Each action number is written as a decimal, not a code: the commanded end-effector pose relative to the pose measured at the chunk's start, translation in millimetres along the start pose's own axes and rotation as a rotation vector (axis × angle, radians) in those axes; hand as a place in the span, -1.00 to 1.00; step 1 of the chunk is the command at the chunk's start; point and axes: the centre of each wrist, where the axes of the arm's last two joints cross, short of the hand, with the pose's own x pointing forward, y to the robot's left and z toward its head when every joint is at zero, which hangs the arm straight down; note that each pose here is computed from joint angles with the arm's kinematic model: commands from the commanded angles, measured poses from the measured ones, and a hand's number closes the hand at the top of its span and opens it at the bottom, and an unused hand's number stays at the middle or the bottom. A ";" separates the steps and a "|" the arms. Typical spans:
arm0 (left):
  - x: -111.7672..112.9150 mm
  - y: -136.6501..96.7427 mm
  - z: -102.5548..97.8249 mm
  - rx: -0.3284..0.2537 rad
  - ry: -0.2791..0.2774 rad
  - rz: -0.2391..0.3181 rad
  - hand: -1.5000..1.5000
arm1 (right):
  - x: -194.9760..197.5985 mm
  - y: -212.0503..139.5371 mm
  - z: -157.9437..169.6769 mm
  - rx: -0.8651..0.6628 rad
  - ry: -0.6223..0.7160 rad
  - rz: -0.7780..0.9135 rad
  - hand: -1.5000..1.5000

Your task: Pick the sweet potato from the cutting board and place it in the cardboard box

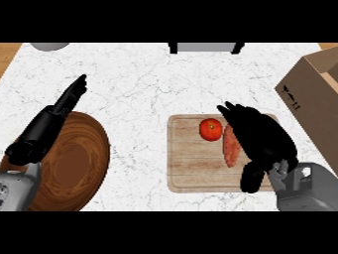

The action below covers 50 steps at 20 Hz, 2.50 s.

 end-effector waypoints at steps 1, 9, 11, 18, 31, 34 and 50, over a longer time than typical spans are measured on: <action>11.6 3.3 -3.0 0.010 -0.011 -0.006 0.00 | 15.6 -0.8 -9.1 -0.013 0.039 0.008 -1.00; 6.7 6.5 2.3 0.003 -0.003 0.004 0.00 | -20.1 18.3 -34.3 0.036 0.098 0.080 -1.00; 3.0 -6.4 1.8 0.011 -0.008 -0.003 0.00 | 3.8 36.1 -27.6 0.041 0.078 0.087 -1.00; 23.9 15.0 -11.8 -0.004 0.000 0.008 0.00 | -16.0 37.0 -50.2 0.039 0.061 0.046 -1.00; -10.8 -6.1 -3.1 -0.002 0.010 -0.003 0.00 | -6.1 64.8 -72.8 0.063 0.138 0.082 -1.00; -6.9 18.4 12.4 -0.004 0.001 -0.013 0.00 | -51.5 71.4 -78.5 0.072 0.121 0.068 -1.00; -0.1 3.0 -3.9 -0.001 -0.012 -0.020 0.00 | -51.1 75.3 -110.6 -0.129 -0.023 0.056 1.00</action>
